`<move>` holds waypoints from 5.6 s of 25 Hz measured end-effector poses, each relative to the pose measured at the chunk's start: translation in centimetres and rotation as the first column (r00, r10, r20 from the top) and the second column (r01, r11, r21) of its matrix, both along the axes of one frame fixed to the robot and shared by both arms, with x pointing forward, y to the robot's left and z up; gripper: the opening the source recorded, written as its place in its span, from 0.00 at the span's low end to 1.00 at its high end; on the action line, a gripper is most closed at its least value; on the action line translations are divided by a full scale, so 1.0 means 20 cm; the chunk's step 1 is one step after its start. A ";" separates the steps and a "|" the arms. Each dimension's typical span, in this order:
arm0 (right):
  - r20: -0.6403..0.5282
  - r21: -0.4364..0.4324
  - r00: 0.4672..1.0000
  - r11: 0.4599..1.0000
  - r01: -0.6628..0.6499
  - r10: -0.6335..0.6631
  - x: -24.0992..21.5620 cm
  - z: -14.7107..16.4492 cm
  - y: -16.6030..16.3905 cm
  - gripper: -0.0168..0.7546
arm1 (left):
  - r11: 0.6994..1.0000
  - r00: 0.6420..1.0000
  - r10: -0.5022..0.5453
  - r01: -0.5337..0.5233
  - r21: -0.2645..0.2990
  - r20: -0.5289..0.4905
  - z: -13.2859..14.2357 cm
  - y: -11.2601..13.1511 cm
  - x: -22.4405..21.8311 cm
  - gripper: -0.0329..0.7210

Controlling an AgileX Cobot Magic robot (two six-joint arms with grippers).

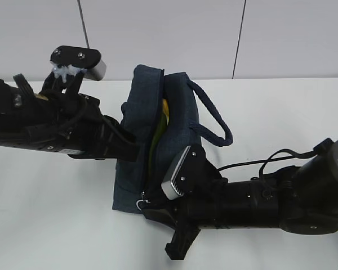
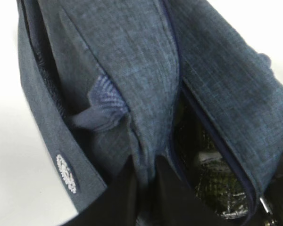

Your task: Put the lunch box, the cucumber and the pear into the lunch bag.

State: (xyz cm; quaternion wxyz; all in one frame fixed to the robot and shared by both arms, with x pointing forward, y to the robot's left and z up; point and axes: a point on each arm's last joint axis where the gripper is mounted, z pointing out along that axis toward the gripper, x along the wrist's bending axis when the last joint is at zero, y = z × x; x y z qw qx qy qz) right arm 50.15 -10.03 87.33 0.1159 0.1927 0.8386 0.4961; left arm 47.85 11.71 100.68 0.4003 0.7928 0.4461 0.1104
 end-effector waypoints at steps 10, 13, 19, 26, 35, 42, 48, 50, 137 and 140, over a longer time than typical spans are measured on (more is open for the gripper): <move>-0.024 0.001 0.999 1.000 -0.030 0.030 -0.01 0.00 0.01 0.02 | 1.000 1.000 0.000 0.000 0.000 0.001 0.00 0.00 0.00 0.05; -0.041 0.006 0.998 0.999 -0.040 0.040 -0.02 0.00 0.01 0.02 | 1.000 1.000 0.000 0.000 0.000 0.000 0.00 0.00 0.00 0.05; -0.065 0.033 0.995 0.997 -0.067 0.069 -0.04 0.00 0.02 0.02 | 1.000 1.000 0.000 0.000 0.000 0.000 0.00 0.00 0.00 0.05; -0.051 0.056 0.993 0.993 -0.100 0.102 -0.05 0.09 0.02 0.02 | 1.000 1.000 0.002 -0.002 0.000 0.003 0.00 0.00 0.00 0.05; -0.012 0.064 0.995 0.993 -0.098 0.099 -0.06 0.19 0.02 0.02 | 1.000 1.000 0.005 -0.005 -0.001 0.007 0.00 0.00 0.00 0.05; 0.022 0.059 0.996 0.994 -0.092 0.091 -0.06 0.25 0.01 0.02 | 1.000 1.000 0.008 -0.008 -0.003 0.012 0.00 0.00 0.01 0.05; 0.057 0.054 0.995 0.995 -0.089 0.086 -0.07 0.31 0.00 0.02 | 1.000 1.000 0.008 -0.008 -0.003 0.012 0.00 0.00 0.01 0.05; 0.066 0.051 0.994 0.995 -0.086 0.083 -0.07 0.32 0.00 0.02 | 1.000 1.000 0.008 -0.008 -0.003 0.012 0.00 0.00 0.01 0.05; 0.139 0.009 0.990 1.000 0.025 -0.026 -0.10 0.73 -0.08 0.02 | 0.994 0.988 -0.108 0.109 0.003 -0.108 0.03 -0.01 -0.09 0.58; 0.139 0.009 0.990 1.000 0.025 -0.026 -0.10 0.73 -0.08 0.02 | 0.992 0.986 -0.125 0.126 -0.001 -0.112 0.06 0.00 -0.11 0.59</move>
